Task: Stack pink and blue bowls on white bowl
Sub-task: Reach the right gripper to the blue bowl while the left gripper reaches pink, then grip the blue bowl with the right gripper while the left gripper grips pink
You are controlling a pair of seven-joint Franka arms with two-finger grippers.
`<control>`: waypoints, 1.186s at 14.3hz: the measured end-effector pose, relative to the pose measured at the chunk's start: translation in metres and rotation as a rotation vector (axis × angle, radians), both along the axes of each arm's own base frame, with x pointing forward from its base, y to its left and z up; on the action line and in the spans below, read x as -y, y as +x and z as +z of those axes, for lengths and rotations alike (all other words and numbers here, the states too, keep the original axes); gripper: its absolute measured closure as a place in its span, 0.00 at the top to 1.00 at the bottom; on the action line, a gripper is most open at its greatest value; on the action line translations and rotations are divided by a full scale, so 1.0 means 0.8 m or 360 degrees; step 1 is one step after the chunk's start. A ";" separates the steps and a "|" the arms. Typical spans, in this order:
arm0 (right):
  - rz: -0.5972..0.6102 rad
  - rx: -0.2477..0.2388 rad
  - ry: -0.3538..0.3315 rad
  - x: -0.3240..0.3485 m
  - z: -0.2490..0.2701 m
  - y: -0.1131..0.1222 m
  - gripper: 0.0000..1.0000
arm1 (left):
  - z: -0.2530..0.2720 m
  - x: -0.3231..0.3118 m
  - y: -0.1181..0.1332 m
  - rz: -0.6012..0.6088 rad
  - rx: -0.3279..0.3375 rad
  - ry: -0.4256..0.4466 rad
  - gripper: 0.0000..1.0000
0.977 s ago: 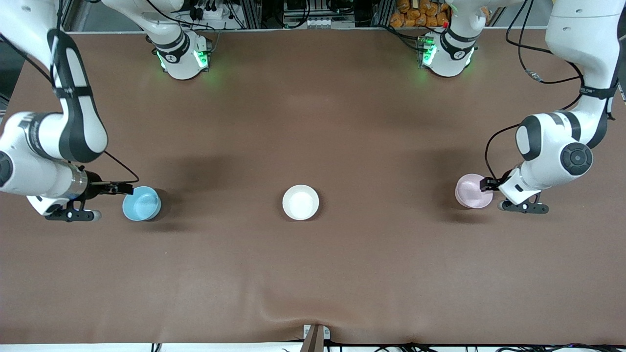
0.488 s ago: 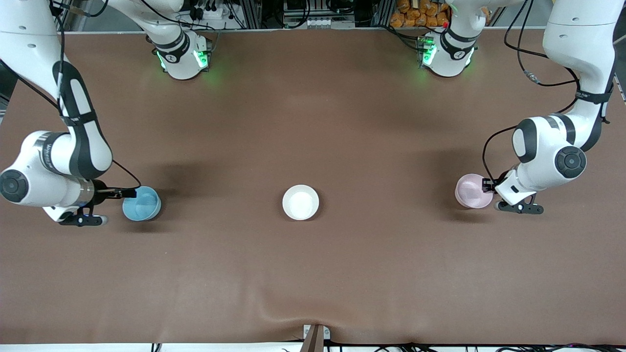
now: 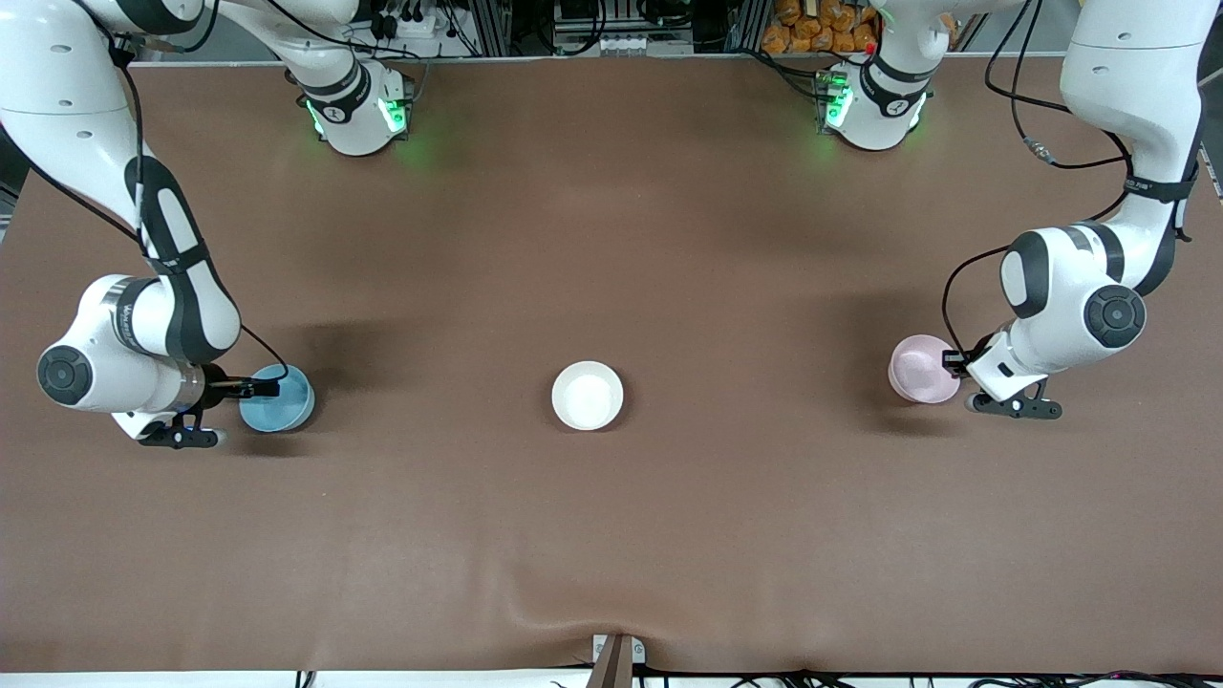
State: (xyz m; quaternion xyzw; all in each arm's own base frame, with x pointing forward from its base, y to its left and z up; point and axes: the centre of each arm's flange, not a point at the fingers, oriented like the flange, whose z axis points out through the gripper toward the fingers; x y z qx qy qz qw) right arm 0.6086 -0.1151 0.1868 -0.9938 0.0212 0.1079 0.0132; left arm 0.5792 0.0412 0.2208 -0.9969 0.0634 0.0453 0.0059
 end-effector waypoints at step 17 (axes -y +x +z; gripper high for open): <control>-0.0061 0.0042 0.0163 -0.027 0.109 0.036 0.03 | 0.144 0.410 0.051 0.0567 0.0071 -0.0164 0.02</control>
